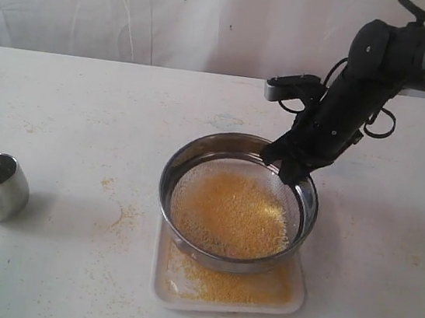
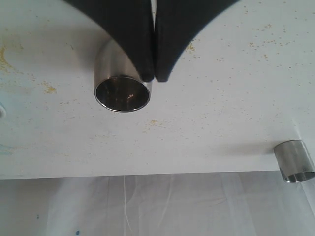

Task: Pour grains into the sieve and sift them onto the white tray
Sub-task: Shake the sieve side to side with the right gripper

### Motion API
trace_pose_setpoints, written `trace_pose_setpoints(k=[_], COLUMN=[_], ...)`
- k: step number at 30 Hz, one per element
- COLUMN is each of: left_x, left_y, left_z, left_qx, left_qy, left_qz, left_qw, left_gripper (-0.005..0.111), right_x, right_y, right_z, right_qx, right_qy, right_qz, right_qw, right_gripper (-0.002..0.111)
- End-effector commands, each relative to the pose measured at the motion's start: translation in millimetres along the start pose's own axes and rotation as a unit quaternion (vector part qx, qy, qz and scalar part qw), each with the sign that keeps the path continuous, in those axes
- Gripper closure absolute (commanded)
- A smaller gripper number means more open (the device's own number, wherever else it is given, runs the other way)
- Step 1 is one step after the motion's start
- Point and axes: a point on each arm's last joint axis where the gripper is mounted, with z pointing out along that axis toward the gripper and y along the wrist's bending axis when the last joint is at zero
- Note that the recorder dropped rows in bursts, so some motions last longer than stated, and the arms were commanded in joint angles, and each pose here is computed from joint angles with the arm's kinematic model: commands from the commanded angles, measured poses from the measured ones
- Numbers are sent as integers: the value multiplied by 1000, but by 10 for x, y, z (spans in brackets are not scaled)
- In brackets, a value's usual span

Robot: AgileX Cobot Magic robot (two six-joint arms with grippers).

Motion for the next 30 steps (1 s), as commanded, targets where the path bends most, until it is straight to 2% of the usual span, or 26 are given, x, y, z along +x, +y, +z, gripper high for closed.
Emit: trace_pose_setpoints(k=[1,2,3,5,6,8,9,10,11,12,13,15,16,18,19,20,21,22,23,24,25,26,27,28,29,30], left_x=[10,10,10,10,10,10,10,10,10,10,10,10,10,10,10,10,10,10,10,10,10,10,10,10,10,10], left_y=[-1,-1,-1,-1,-1,-1,-1,-1,-1,-1,-1,-1,-1,-1,-1,-1,-1,-1,-1,-1,-1,-1,-1,-1,-1,-1], left_z=[-1,-1,-1,-1,-1,-1,-1,-1,-1,-1,-1,-1,-1,-1,-1,-1,-1,-1,-1,-1,-1,-1,-1,-1,-1,-1], left_qx=[1,1,1,1,1,1,1,1,1,1,1,1,1,1,1,1,1,1,1,1,1,1,1,1,1,1], left_qy=[0,0,0,0,0,0,0,0,0,0,0,0,0,0,0,0,0,0,0,0,0,0,0,0,0,0], left_qz=[-3,-3,-3,-3,-3,-3,-3,-3,-3,-3,-3,-3,-3,-3,-3,-3,-3,-3,-3,-3,-3,-3,-4,-4,-4,-4], left_qw=[1000,1000,1000,1000,1000,1000,1000,1000,1000,1000,1000,1000,1000,1000,1000,1000,1000,1000,1000,1000,1000,1000,1000,1000,1000,1000], left_gripper=[107,107,107,107,107,107,107,107,107,107,107,107,107,107,107,107,107,107,107,107,107,107,107,107,107,107], right_x=[-15,-7,-22,-50,-34,33,47,33,-4,-17,-1,46,41,-21,-29,1,-7,-61,-73,-60,-65,-114,-93,-55,-55,-93], right_y=[32,46,23,-64,-37,106,91,24,-66,-81,-55,62,65,-14,-10,88,98,17,26,136,134,35,92,183,141,58], right_z=[-63,-74,-73,-81,-81,-74,-71,-68,-73,-74,-73,-67,-64,-65,-66,-60,-56,-62,-67,-84,-81,-87,-88,-88,-83,-85], right_qx=[-37,-43,-31,-8,-21,-66,-54,-22,13,18,5,-36,-32,3,0,-34,-31,-3,-10,-50,-45,-11,-36,-64,-39,-4], right_qy=[-14,-7,-15,-35,-25,15,24,19,-6,-15,-4,27,25,-9,-14,7,5,-27,-32,-16,-19,-47,-32,-10,-7,-28], right_qz=[2,-35,-23,91,57,-72,-79,-38,40,86,70,-55,-64,58,70,-38,-56,56,80,-38,-48,91,30,-63,-51,38], right_qw=[999,998,999,995,998,995,995,999,999,996,998,997,997,998,997,999,998,998,996,998,998,995,998,996,998,999], right_gripper=[108,108,108,108,108,108,108,108,108,108,108,108,108,108,108,108,108,108,108,108,108,108,108,108,108,108])
